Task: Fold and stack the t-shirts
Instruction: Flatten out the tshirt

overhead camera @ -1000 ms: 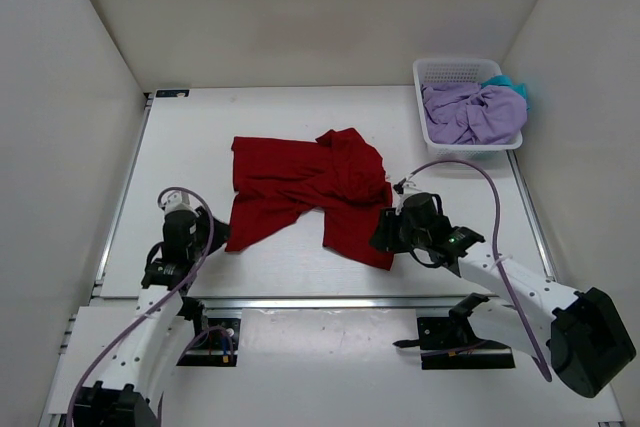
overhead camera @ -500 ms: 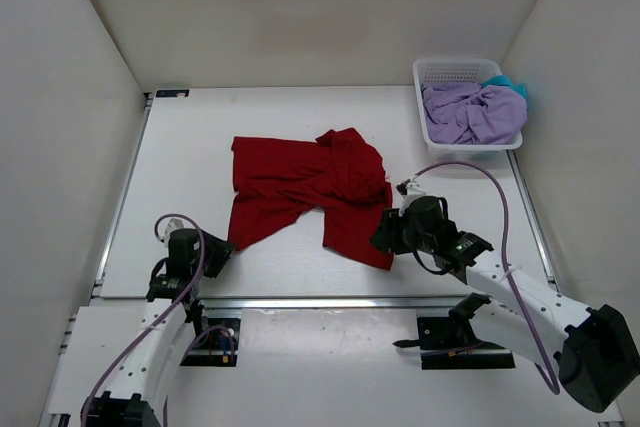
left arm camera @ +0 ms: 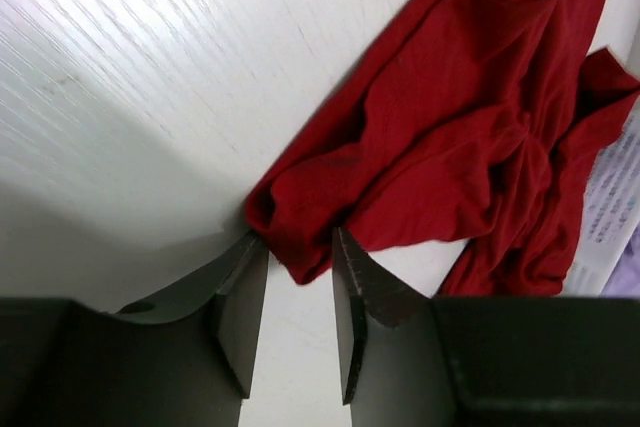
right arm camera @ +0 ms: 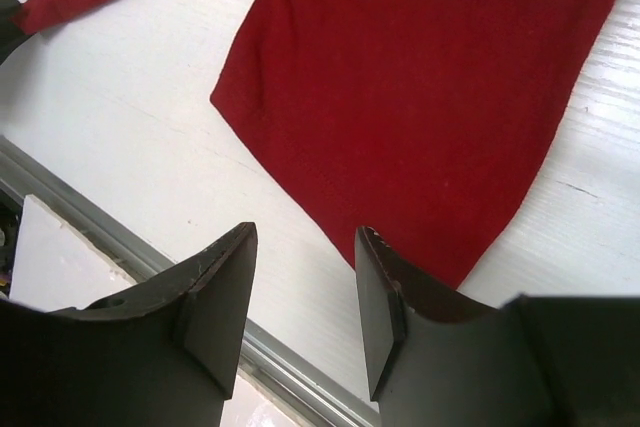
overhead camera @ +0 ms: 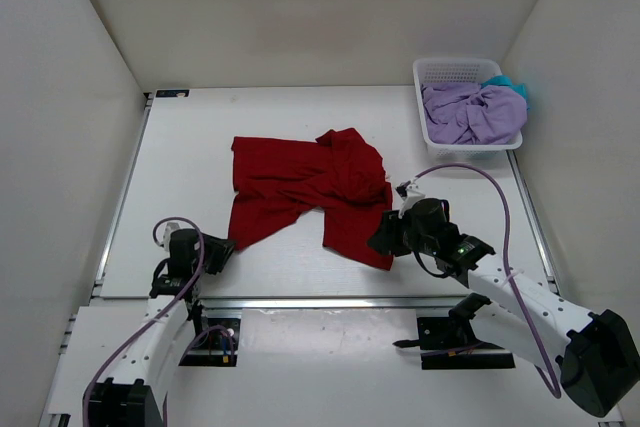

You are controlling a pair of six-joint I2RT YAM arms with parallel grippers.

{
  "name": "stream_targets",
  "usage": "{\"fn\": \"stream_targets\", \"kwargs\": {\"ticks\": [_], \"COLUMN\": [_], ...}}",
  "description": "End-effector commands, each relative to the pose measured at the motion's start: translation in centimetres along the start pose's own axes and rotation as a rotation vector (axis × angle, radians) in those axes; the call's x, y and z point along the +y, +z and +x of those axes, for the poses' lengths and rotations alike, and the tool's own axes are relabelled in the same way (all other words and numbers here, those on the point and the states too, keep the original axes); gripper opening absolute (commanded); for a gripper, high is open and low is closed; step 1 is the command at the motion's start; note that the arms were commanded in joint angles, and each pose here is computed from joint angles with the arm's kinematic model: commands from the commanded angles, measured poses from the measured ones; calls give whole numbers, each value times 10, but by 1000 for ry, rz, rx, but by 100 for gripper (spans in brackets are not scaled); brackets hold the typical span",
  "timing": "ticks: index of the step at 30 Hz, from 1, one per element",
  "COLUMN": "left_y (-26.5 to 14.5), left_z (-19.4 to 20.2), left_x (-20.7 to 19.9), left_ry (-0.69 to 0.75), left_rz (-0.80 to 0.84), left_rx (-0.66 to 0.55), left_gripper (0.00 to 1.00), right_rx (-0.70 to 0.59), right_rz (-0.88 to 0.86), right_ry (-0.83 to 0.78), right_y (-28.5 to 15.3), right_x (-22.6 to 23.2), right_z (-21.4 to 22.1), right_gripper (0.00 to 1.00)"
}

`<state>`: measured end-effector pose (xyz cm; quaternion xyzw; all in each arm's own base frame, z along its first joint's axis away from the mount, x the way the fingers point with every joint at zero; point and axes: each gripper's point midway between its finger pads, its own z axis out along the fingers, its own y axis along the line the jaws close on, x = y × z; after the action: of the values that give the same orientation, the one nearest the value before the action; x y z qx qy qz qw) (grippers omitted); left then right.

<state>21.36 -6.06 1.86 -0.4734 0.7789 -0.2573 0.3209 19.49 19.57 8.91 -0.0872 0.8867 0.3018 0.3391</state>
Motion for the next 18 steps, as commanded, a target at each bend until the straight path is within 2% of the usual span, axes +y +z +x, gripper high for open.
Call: {"fn": "stream_targets", "kwargs": {"ticks": [1,7,10,12,13,15,18], "left_y": [7,9,10,10,9,7,3], "left_z": [-3,-10,-12,-13,-22,-27,-35], "left_x": [20,21,18,12,4,-10,-34], "left_ry": [-34,-27,-16,12,33,78,171], "left_rz": [-67,-65,-47,-27,-16,10,48], "left_rx": [-26,-56,-67,-68,-104,-121,-149], "left_gripper": [40,32,20,8,4,0,0], "right_rx": [-59,-51,-25,-24,-13,-4,18], "right_rz": [-38,-48,-33,-3,22,85,210], "right_ry": [-19,-17,2,23,39,67,121], "right_y": [-2,-2,-1,1,0,-1,-7], "right_x": [10,11,6,-2,-8,-22,-50], "right_z": [-14,-12,-3,0,4,8,16], "right_gripper": [42,42,43,43,43,42,43]}}
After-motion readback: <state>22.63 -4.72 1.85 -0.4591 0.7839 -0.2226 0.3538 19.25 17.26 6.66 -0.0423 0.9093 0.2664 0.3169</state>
